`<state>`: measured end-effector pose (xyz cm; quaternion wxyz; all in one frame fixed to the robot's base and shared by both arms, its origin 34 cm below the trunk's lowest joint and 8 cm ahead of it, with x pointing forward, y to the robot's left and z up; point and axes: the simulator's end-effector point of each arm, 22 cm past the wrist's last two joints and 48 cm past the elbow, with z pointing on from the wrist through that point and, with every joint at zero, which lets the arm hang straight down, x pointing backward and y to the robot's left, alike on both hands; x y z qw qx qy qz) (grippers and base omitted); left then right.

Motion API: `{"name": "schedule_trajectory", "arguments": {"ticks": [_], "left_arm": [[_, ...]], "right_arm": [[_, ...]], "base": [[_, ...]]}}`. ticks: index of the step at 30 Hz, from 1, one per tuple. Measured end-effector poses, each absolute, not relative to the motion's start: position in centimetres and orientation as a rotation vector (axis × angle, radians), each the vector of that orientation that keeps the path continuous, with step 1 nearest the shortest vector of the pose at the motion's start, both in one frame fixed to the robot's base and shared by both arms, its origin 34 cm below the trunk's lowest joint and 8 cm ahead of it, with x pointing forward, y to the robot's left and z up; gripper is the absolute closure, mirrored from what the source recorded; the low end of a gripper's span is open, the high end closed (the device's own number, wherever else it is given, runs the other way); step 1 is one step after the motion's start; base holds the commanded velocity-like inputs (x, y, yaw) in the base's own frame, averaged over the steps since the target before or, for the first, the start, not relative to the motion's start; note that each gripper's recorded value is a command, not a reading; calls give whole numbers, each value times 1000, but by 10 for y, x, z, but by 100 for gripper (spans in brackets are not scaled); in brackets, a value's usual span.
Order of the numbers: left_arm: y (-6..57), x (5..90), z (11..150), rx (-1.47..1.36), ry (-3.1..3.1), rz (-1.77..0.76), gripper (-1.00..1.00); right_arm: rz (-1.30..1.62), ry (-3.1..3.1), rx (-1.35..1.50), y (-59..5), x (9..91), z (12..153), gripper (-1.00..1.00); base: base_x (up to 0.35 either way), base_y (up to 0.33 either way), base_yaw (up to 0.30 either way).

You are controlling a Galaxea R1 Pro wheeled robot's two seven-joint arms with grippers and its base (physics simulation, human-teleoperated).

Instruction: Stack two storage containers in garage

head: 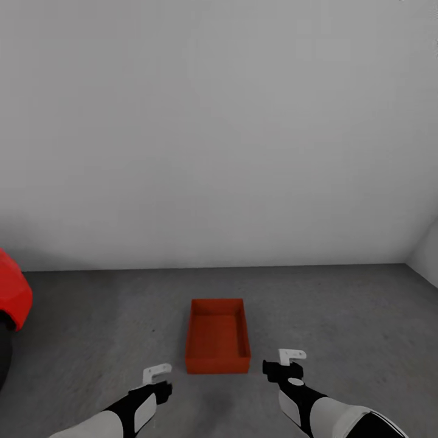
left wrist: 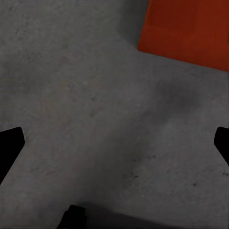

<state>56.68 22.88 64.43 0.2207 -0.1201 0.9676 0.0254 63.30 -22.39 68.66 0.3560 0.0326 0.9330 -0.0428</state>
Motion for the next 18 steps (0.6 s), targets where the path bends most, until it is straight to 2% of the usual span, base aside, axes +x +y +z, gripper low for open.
{"name": "schedule_trajectory", "arguments": {"ticks": [18], "left_arm": [[283, 535, 636, -357, 2724, 171, -100]], "right_arm": [[-117, 2389, 85, -227, 637, 699, -100]], "base": [[0, 0, 0]]}}
